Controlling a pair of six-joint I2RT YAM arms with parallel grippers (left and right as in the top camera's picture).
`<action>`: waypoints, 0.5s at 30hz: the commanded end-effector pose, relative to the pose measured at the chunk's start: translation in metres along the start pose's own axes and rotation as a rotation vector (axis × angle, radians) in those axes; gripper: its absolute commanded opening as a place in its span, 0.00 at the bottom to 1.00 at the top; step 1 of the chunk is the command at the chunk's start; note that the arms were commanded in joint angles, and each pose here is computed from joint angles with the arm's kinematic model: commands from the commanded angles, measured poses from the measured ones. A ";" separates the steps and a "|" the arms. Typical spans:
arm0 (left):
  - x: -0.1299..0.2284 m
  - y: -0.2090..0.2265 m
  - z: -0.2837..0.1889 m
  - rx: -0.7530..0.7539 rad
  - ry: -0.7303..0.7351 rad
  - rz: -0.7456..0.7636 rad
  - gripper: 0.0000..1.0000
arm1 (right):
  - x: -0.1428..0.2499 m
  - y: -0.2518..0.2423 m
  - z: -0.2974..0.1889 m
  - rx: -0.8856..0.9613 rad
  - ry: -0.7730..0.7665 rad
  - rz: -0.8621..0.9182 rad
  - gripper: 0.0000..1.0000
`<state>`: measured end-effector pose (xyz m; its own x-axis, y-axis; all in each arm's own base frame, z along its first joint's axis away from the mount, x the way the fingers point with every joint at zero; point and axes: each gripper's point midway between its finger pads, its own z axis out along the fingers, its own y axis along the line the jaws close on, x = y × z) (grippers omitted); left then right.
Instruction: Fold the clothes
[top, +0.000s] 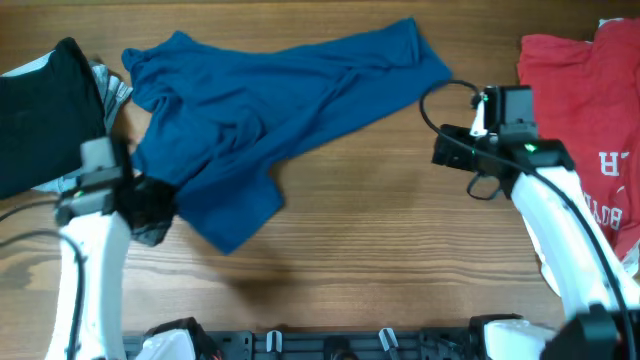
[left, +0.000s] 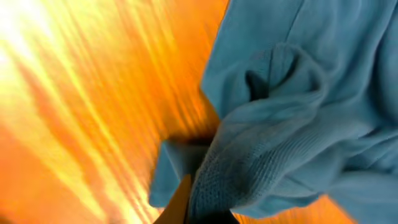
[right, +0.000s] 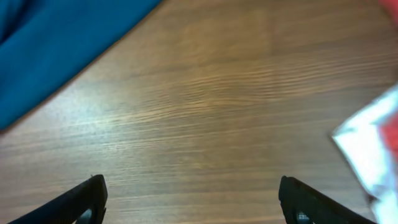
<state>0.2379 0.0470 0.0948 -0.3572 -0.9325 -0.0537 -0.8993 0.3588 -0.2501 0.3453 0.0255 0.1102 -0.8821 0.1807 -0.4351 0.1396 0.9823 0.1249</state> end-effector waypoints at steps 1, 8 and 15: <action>-0.012 0.015 -0.007 -0.021 -0.035 -0.022 0.04 | -0.008 0.016 0.022 -0.077 0.012 -0.028 0.86; 0.001 0.018 -0.006 -0.043 0.005 0.013 0.04 | -0.088 0.055 0.015 -0.270 -0.296 0.039 0.48; -0.001 0.016 -0.006 -0.036 -0.001 0.014 0.04 | -0.108 0.071 0.031 -0.254 -0.071 -0.108 0.19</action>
<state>0.2219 0.0524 0.0955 -0.3535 -0.9346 -0.0406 -0.9107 0.3537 -0.2134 0.4364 0.0660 0.1173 -0.8467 0.1987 -0.4935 0.0354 0.9467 0.3203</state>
